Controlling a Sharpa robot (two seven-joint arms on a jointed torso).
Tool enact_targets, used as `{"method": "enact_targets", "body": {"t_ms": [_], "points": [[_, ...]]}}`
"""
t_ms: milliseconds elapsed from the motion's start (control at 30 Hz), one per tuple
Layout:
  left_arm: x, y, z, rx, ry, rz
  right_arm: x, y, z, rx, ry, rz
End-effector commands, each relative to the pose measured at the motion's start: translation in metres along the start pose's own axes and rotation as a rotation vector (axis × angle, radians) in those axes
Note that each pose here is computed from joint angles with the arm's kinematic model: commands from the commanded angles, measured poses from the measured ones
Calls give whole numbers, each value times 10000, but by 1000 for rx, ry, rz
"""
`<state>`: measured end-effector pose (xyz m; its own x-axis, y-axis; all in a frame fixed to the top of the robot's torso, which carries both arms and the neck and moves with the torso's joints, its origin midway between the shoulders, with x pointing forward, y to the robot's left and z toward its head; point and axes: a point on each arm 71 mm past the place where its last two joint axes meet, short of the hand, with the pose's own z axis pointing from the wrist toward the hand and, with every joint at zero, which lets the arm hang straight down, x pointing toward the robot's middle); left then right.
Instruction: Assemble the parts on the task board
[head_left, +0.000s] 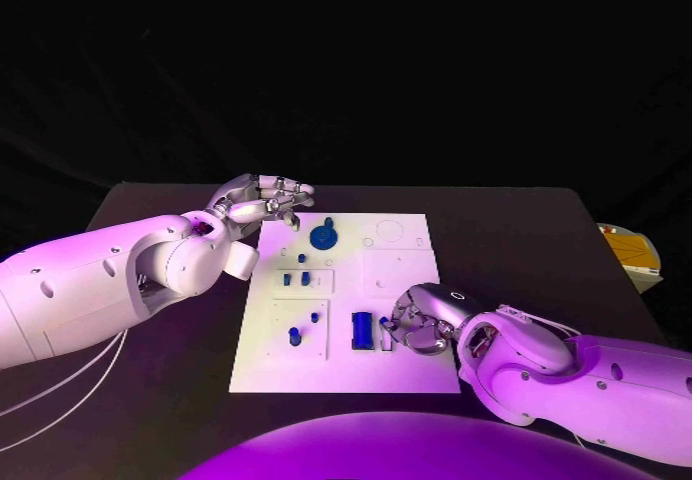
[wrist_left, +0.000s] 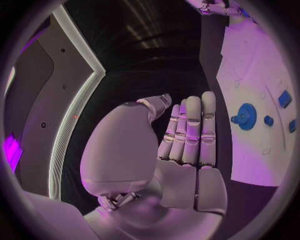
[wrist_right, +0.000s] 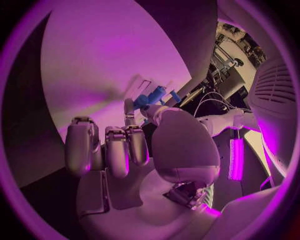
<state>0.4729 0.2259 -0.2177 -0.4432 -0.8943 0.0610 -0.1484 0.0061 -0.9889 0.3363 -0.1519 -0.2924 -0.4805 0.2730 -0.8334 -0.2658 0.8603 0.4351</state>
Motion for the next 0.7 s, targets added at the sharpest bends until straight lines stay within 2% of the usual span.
{"method": "enact_targets", "body": {"t_ms": [33, 700], "points": [[33, -8, 4, 3, 24, -5, 53, -16, 5, 21, 57, -16], [35, -3, 3, -3, 31, -3, 97, 5, 24, 29, 92, -43]]}}
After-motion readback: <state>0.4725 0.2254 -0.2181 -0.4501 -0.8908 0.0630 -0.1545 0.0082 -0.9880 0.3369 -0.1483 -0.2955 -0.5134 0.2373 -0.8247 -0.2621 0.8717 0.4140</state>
